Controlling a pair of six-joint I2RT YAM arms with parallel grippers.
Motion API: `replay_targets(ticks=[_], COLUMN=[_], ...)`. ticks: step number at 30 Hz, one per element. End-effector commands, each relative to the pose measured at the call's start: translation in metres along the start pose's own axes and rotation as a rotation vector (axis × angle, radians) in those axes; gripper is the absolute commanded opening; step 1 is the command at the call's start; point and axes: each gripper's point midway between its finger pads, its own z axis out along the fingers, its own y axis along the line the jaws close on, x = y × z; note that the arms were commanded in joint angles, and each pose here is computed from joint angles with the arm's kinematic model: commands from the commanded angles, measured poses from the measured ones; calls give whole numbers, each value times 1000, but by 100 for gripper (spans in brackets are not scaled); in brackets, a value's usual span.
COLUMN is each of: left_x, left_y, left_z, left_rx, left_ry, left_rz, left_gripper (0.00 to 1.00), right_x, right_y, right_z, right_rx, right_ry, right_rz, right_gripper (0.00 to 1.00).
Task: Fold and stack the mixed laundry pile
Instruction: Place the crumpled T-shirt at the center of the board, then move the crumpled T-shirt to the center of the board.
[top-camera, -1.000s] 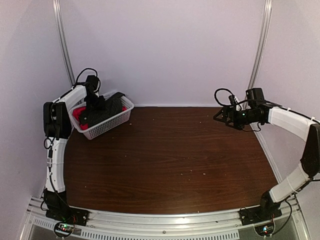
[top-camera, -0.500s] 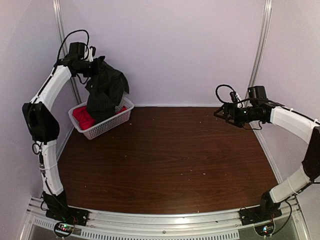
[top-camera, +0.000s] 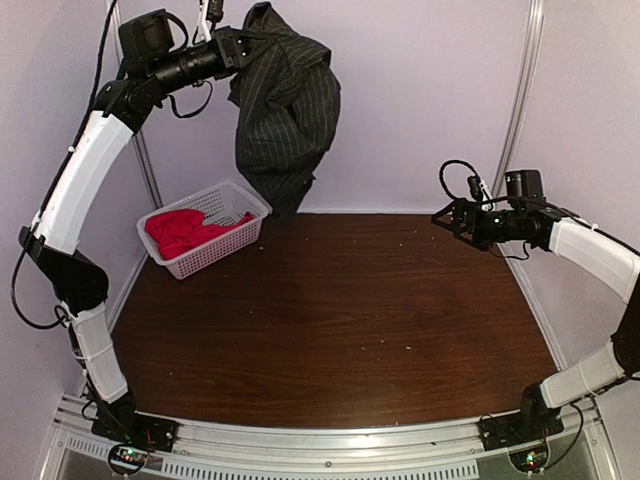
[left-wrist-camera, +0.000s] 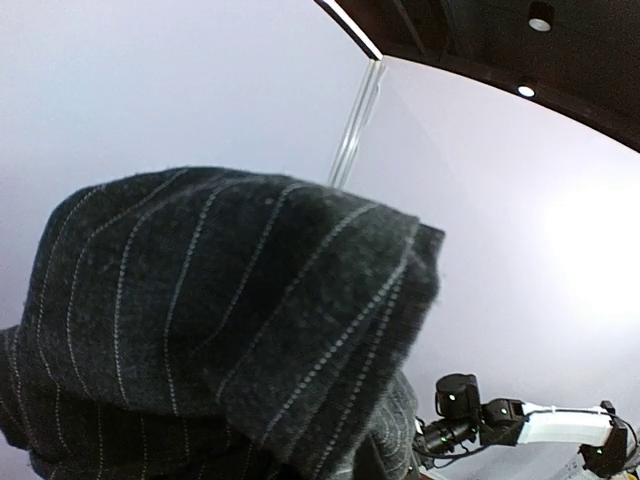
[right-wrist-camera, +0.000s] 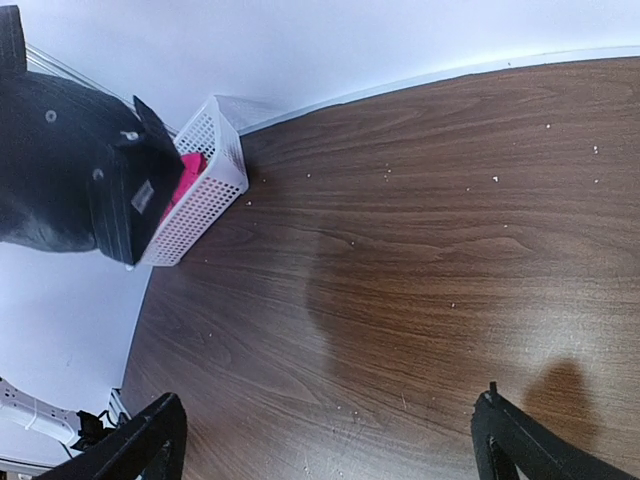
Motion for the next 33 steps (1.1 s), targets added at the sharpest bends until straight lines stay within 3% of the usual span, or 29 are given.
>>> replay_targets(ticks=[1, 5, 7, 9, 10, 12, 15, 24, 30, 33], left_x=[34, 123, 207, 274, 287, 316, 321, 387, 429, 453], left_y=[-14, 15, 58, 115, 140, 170, 180, 158, 144, 139], left_z=[16, 16, -7, -54, -83, -129, -163, -178, -135, -104], left_rx=[49, -9, -169, -431, -523, -614, -695, -596, -477, -426], left_ry=[78, 321, 546, 694, 702, 691, 656, 866, 955, 1004], left_rz=[3, -48, -104, -184, -258, -390, -351, -286, -256, -244], left_gripper=[0, 0, 0, 36, 51, 65, 86, 83, 83, 88], right_x=[-8, -5, -3, 1, 4, 10, 23, 110, 161, 188], right_y=[11, 10, 8, 5, 4, 1, -3, 18, 29, 27], right_z=[-10, -13, -15, -17, -17, -17, -16, 15, 40, 56], right_rx=[-27, -15, -1, 15, 20, 32, 44, 36, 26, -3], right_ry=[-43, -47, -48, -37, -30, -18, 20, 292, 444, 510], right_rz=[-7, -9, -10, -9, -9, -6, 1, -34, -37, 13], right_gripper=[100, 100, 100, 100, 100, 100, 100, 96, 90, 87])
